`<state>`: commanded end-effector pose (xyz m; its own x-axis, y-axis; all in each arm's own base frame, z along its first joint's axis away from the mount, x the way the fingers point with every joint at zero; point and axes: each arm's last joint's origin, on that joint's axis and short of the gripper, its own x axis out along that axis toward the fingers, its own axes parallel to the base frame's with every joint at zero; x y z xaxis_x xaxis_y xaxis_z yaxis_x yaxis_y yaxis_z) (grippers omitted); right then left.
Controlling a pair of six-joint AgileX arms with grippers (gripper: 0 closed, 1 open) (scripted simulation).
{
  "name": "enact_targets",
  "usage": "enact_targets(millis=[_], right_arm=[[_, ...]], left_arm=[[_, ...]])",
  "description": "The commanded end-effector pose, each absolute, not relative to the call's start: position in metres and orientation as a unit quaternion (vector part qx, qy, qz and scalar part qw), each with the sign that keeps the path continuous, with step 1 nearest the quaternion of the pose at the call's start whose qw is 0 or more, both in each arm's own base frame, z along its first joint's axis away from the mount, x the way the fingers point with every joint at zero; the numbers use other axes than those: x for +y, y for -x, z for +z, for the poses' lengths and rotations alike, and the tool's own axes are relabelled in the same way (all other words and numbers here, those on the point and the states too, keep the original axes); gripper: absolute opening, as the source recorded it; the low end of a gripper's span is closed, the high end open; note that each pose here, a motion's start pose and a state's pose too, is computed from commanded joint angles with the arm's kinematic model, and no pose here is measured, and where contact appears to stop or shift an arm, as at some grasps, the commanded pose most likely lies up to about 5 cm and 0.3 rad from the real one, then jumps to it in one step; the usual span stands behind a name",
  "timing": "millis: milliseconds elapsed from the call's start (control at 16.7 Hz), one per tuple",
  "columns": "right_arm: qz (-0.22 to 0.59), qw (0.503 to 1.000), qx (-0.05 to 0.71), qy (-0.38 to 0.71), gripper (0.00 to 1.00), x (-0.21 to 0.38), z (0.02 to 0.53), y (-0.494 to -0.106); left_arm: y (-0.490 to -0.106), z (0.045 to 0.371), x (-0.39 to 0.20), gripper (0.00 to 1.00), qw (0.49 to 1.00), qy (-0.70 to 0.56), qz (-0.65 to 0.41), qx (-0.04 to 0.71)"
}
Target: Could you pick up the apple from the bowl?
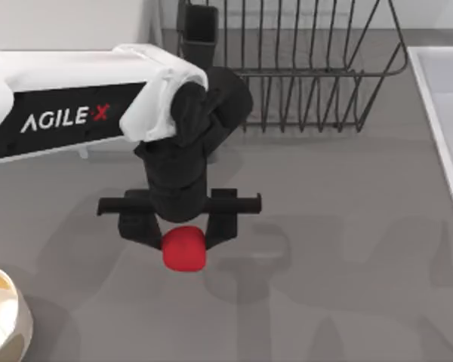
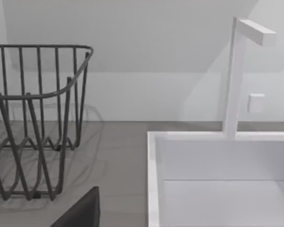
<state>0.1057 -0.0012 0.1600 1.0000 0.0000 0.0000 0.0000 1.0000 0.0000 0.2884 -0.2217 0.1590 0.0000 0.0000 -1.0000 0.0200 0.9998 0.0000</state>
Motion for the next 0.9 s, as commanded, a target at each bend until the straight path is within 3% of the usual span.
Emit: enact_targets(millis=[780, 900], right_arm=[[0.0, 1.0, 0.0, 0.0, 1.0, -0.0012, 0.16, -0.1057], [0.0, 1.0, 0.0, 0.0, 1.0, -0.0012, 0.16, -0.1057]], left_arm=[[-0.2884, 0.159, -0.2217, 0.98, 0.707, -0.007, -0.007, 0.707], [-0.2884, 0.159, -0.2217, 1.0, 0.707, -0.007, -0.007, 0.707]])
